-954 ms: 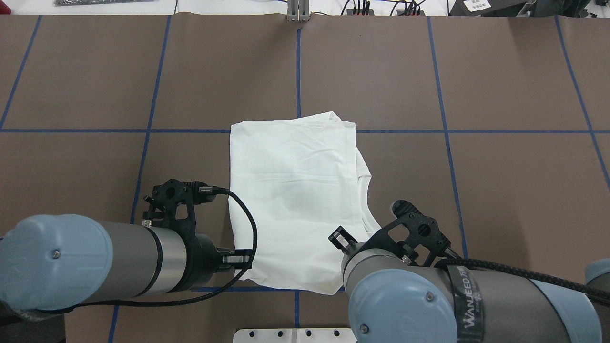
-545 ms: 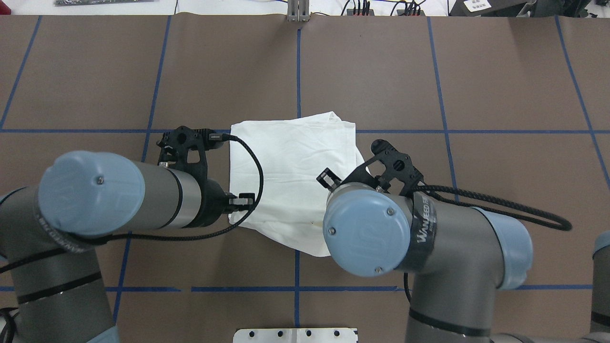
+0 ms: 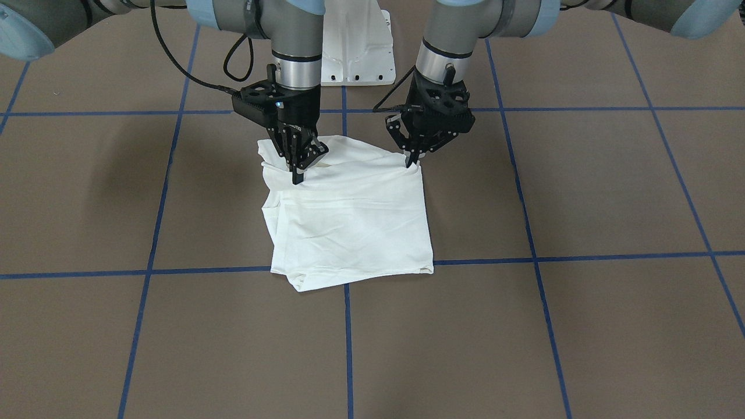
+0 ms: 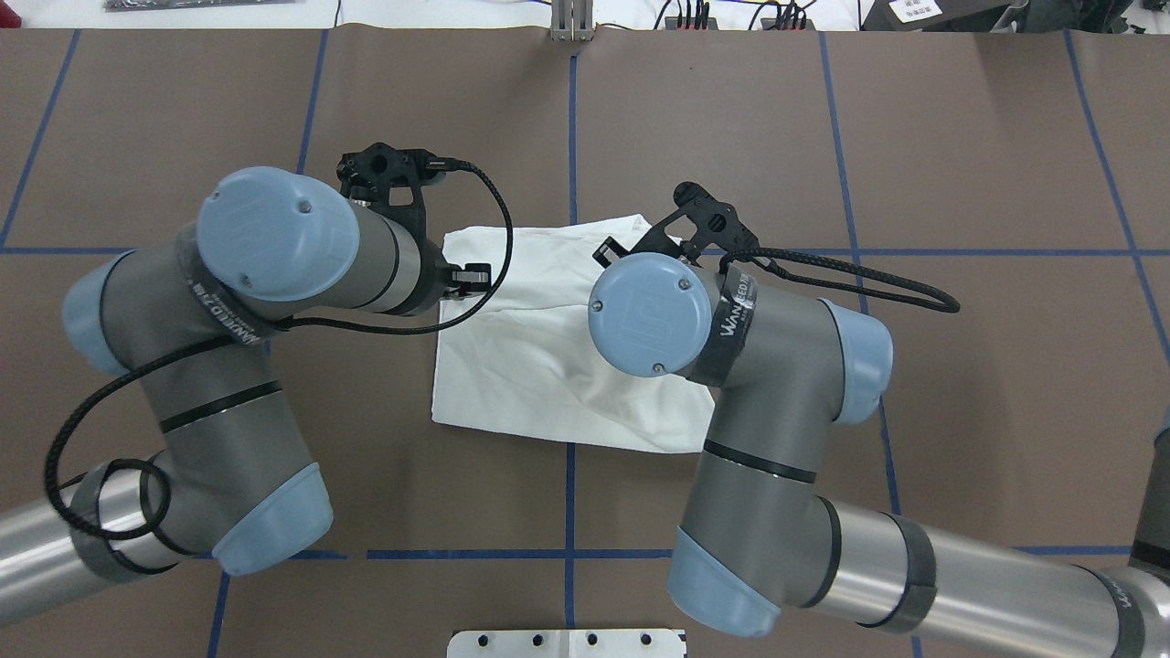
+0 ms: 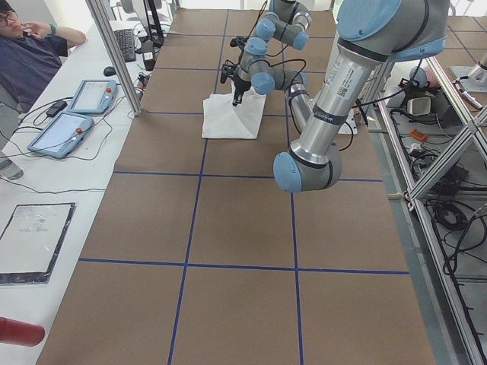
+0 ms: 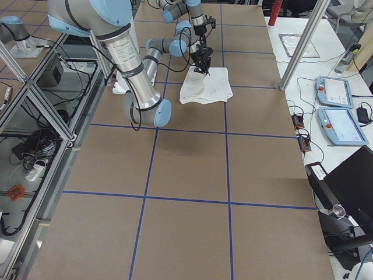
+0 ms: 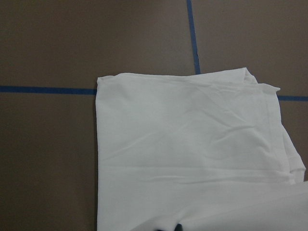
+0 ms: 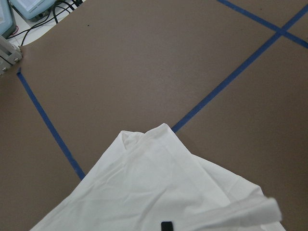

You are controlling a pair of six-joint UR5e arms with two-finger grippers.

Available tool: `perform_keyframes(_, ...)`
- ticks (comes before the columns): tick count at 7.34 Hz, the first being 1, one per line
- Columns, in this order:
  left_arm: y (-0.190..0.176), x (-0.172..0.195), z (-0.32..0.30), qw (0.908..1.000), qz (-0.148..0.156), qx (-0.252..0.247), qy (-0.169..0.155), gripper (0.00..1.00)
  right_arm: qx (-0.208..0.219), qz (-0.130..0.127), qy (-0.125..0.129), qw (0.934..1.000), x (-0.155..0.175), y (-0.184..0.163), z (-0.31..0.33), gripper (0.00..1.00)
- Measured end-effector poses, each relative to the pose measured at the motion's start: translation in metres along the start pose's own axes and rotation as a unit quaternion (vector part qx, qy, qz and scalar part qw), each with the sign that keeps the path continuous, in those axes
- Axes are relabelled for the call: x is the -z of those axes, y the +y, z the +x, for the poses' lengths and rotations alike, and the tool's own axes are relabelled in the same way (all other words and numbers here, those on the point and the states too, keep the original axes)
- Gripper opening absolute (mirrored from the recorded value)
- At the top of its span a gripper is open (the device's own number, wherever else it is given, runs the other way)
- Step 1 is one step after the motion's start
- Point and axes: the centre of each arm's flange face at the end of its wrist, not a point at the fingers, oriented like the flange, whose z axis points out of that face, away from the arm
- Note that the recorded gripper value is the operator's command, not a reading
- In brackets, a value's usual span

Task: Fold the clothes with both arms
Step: 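Lift the near edge with both grippers and fold it toward the far end, then lay the folded edge onto the far end with both grippers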

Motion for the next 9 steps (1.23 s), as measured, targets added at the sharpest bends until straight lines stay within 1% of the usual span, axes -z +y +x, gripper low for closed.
perform_keyframes(1,-0.016,-0.028,-0.003,1.0000,0.007,-0.002,-0.004,0.00,0.001,0.007,0.003,1.0000,-0.021,0.000,-0.016,0.00)
perform_keyframes(2,-0.030,-0.048,-0.009,0.9999,0.013,-0.008,-0.007,0.00,0.003,0.012,0.004,0.9999,-0.040,-0.001,-0.028,0.00)
perform_keyframes(4,-0.055,-0.074,-0.015,0.9995,0.021,-0.013,-0.020,0.00,0.013,0.020,0.002,0.9997,-0.067,-0.010,-0.042,0.00)
perform_keyframes(6,-0.067,-0.099,-0.018,0.9993,0.023,-0.015,-0.027,0.00,0.019,0.028,0.011,0.9994,-0.086,-0.012,-0.060,0.00)
perform_keyframes(7,-0.073,-0.110,-0.023,0.9991,0.025,-0.020,-0.028,0.99,0.022,0.030,0.013,0.9992,-0.098,-0.011,-0.066,0.97)
perform_keyframes(8,-0.079,-0.116,-0.029,0.9989,0.029,-0.026,-0.027,1.00,0.038,0.029,0.011,0.9988,-0.108,-0.012,-0.069,1.00)
perform_keyframes(9,-0.087,-0.114,-0.033,0.9985,0.036,-0.034,-0.022,1.00,0.059,0.021,0.009,0.9980,-0.110,-0.018,-0.075,1.00)
